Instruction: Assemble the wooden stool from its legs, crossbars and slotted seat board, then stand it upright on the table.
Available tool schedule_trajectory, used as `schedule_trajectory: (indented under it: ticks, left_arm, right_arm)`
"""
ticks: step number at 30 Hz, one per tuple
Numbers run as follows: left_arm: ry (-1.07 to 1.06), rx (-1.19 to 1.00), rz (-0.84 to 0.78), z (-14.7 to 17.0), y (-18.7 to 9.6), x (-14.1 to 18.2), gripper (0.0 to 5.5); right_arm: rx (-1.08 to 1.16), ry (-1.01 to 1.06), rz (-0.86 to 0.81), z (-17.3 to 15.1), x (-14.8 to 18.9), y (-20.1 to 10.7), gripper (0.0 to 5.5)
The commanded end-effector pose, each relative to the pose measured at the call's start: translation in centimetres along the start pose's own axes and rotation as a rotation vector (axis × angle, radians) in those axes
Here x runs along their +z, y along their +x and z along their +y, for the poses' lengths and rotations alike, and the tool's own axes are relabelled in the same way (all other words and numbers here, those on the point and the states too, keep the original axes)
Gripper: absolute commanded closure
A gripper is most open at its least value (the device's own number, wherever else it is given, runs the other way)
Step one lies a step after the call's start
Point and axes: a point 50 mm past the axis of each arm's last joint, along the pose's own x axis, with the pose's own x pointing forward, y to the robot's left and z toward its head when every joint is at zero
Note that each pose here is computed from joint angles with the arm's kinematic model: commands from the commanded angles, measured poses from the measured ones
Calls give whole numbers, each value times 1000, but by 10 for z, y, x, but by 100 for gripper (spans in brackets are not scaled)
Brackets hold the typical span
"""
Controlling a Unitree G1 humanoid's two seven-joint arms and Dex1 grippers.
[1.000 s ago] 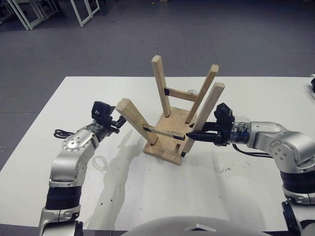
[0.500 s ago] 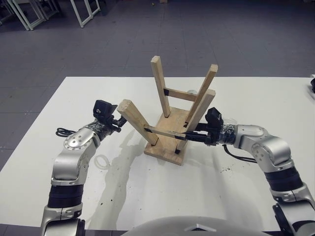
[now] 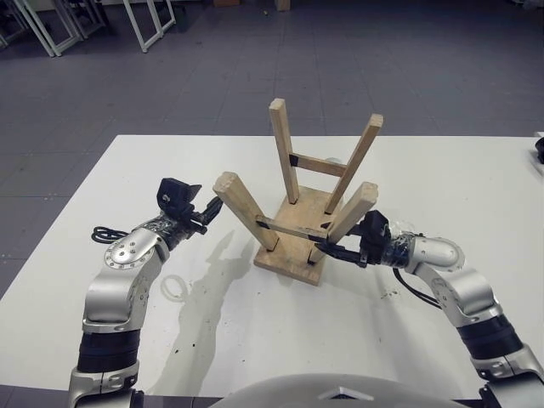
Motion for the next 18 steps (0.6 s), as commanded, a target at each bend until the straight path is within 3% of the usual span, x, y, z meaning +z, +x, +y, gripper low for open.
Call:
schedule_trajectory:
  ticks: [1,4,6,11,13,15,18]
  left_arm:
    - [5,-7,-7,0,2,4,263]
    - [5,-6,-11,-2,1,4,263]
    - [11,2,-112,0,-1,20,263]
    - [179,18,-473,38,-32,116,263]
    - [198,-114,-613,36,-39,169,244]
    - [227,-335,-679,15,-42,207,215]
    - [410,-725,-507,-33,-40,214,200]
  right_arm:
    - [-47,3,267,8,-55,-16,347]
    - [-86,-111,278,3,-58,-15,347]
    - [-102,-116,260,1,-56,-13,346]
    - [-89,-62,245,0,-46,-14,346]
    - [-81,-56,248,-2,-41,-12,346]
    - [-64,-46,254,-3,-37,-10,346]
    - [-48,-23,251,-3,-32,-6,346]
